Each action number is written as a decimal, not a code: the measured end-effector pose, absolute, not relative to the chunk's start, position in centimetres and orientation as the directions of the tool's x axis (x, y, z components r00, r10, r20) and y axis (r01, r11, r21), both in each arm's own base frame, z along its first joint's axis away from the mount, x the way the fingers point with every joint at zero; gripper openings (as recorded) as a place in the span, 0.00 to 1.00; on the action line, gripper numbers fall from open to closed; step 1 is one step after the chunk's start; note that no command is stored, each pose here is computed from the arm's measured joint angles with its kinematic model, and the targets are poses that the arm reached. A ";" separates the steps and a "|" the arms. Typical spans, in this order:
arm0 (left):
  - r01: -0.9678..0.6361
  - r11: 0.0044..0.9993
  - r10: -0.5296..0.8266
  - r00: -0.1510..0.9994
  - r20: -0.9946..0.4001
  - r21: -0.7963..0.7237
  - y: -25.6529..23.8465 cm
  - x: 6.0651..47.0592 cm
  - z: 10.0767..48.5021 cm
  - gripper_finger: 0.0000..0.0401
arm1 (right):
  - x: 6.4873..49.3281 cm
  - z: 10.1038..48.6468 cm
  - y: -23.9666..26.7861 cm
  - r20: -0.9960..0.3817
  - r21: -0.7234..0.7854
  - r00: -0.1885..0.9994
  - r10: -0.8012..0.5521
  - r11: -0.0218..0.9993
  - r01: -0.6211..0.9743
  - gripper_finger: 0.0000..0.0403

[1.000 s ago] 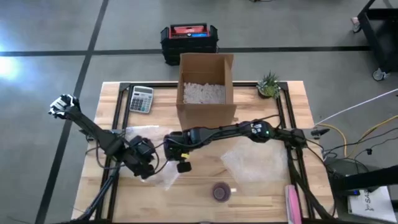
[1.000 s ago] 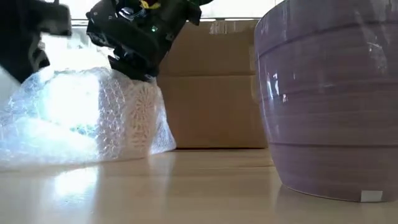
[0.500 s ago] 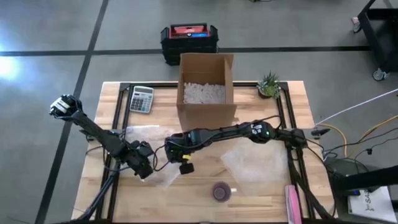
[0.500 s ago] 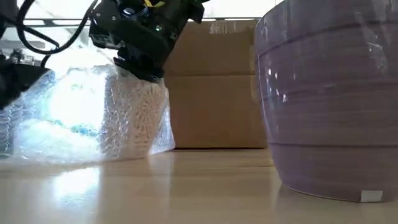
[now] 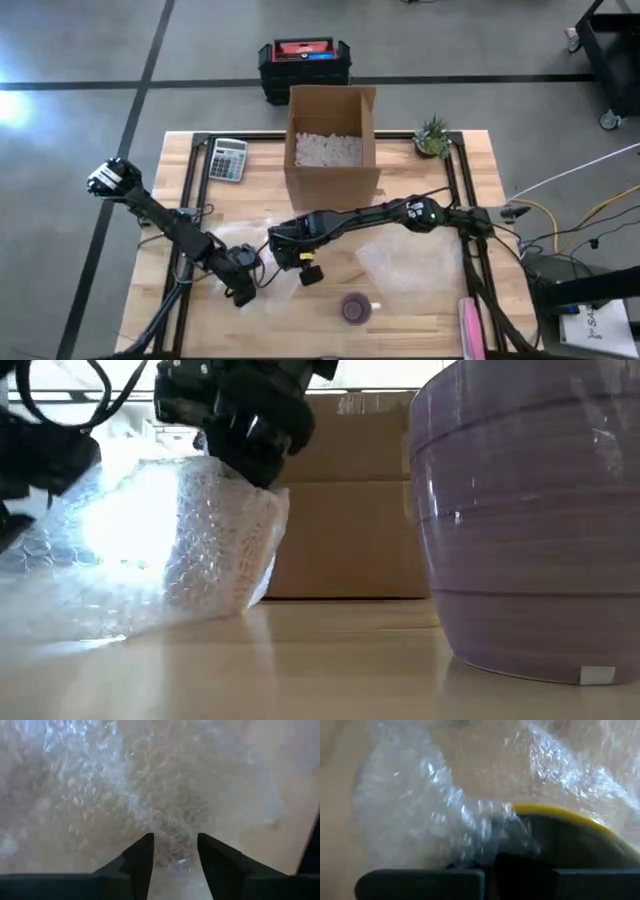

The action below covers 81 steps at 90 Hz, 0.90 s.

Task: Wrap mug
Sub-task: Wrap the yellow mug with bubble wrap

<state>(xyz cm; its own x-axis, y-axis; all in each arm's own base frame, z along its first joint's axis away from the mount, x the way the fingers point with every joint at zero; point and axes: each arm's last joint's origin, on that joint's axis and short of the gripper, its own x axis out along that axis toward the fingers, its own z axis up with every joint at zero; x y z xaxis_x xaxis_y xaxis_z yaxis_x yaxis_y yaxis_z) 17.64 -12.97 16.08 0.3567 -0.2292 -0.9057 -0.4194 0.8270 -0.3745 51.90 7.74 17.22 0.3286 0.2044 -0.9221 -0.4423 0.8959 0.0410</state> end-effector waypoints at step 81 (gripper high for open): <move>-0.524 0.851 -0.050 -0.038 -0.998 -0.023 -11.7 12.8 15.4 0.52 | 48.1 25.2 6.9 -0.937 0.064 0.291 0.195 0.913 -0.404 0.00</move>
<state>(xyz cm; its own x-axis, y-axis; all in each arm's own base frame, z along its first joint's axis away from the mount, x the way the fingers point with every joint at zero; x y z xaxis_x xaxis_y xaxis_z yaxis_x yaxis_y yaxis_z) 12.83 -11.68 15.42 -0.0379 -0.0498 -0.9980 -0.5242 0.8513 -0.0226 48.06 6.88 25.18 0.2911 0.1947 -0.9367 -0.4038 0.9126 0.0642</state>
